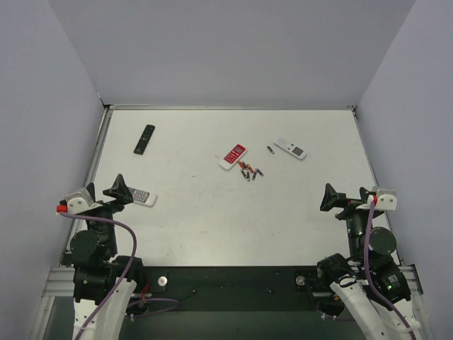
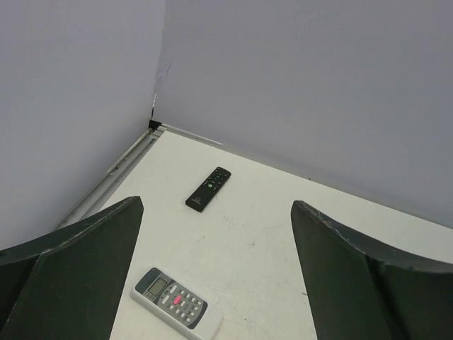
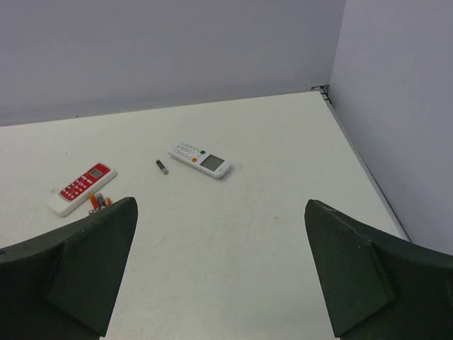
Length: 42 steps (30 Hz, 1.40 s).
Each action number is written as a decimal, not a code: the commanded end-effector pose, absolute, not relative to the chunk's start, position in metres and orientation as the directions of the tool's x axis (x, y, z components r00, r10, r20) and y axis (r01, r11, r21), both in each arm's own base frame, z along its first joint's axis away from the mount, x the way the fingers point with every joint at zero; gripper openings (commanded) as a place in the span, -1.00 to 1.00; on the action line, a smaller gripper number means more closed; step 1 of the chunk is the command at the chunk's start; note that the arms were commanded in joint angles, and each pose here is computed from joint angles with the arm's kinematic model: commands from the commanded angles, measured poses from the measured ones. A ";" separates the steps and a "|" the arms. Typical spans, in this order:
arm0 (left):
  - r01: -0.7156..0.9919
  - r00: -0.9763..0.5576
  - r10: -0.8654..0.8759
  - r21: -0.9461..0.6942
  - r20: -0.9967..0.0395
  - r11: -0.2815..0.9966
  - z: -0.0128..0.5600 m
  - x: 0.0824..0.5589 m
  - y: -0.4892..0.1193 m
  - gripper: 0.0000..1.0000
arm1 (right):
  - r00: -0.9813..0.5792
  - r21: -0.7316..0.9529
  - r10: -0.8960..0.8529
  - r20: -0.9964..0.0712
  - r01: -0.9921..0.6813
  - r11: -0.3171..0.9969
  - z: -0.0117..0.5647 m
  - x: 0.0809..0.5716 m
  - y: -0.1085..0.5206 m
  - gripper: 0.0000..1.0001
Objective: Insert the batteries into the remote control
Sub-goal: Pick up the remote control from the center of the board.
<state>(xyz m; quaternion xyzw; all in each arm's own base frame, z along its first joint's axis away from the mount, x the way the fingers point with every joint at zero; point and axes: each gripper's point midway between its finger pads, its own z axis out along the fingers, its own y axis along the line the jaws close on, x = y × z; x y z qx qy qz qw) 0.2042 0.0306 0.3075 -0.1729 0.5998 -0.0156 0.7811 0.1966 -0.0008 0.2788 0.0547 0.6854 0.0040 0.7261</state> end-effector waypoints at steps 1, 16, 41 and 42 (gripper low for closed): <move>-0.172 0.286 -0.263 -0.319 -0.921 0.932 0.312 0.206 0.029 0.95 | 0.096 0.126 0.117 -0.988 0.090 0.988 0.291 0.195 -0.005 1.00; -0.360 0.039 -0.397 -0.384 -0.917 0.851 0.257 0.229 0.036 0.95 | 0.098 0.191 0.186 -0.978 0.042 0.981 0.287 0.195 0.005 1.00; -0.821 -0.498 -0.597 0.121 -0.630 0.558 0.085 0.288 0.048 0.95 | 0.143 0.200 0.202 -0.969 -0.027 0.979 0.294 0.183 0.010 1.00; -0.822 -0.498 -0.599 0.121 -0.626 0.557 0.083 0.292 0.047 0.95 | 0.141 0.198 0.200 -0.970 -0.028 0.980 0.293 0.184 0.010 1.00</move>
